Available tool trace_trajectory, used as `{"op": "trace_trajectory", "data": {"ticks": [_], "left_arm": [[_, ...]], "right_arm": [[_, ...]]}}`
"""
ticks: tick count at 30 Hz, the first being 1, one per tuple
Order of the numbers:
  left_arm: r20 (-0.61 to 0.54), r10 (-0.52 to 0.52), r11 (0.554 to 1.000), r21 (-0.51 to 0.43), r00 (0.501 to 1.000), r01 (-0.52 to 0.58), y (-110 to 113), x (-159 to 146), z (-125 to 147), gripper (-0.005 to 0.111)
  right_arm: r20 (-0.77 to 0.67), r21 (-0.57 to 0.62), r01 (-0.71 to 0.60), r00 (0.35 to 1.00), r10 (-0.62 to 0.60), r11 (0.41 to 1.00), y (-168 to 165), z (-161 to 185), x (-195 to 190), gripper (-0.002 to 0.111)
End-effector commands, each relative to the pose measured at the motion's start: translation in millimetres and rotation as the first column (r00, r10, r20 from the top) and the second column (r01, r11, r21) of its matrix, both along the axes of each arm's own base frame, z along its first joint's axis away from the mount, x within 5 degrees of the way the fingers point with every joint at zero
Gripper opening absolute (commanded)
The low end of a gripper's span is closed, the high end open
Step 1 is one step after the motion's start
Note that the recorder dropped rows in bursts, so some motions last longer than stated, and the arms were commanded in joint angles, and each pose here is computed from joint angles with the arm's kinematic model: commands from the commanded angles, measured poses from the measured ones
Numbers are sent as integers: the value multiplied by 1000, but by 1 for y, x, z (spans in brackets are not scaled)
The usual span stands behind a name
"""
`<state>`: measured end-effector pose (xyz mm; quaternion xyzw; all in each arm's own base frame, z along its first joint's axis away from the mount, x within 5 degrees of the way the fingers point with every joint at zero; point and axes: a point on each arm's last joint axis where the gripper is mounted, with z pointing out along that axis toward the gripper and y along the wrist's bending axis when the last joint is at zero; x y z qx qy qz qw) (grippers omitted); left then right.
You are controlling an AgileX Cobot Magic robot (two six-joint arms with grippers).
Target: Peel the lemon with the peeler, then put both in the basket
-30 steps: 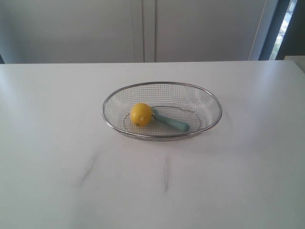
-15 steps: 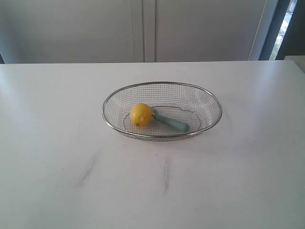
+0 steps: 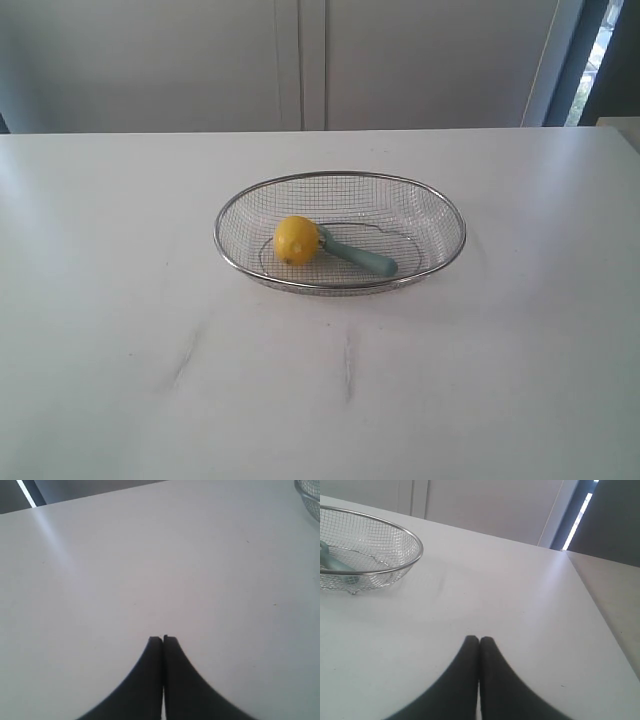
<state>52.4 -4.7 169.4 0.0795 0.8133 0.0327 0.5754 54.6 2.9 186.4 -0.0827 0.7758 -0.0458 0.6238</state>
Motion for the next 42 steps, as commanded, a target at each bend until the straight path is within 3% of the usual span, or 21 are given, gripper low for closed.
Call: {"op": "trace_trajectory", "data": {"ticks": [1,7,12,16,24,29,42], "left_arm": [[-4,3,1000,-4,1000,-3,0,0,-2,0],[1,2,1000,-4,1000,-2,0,0,-1,0],[1,2,1000,-4,1000,-2,0,0,-1,0],[1,2,1000,-4,1000,-2,0,0,-1,0],[1,2,1000,-4,1000,-2,0,0,-1,0],[1,2,1000,-4,1000,-2,0,0,-1,0],[2,3,1000,-4,1000,-3,0,0,-1,0]], "right_arm": [[18,-4,4,1000,-4,1000,0,1,0,0],[19,-147,17,1000,-14,989,-4,1,0,0],[19,-150,30,999,-28,988,-5,1,0,0],[19,-150,108,994,-107,983,-9,1,0,0],[18,-79,196,981,-196,977,-13,1,-1,0],[14,87,184,982,-186,979,-8,1,0,0],[11,93,93,995,-95,991,-3,0,0,0]]}}
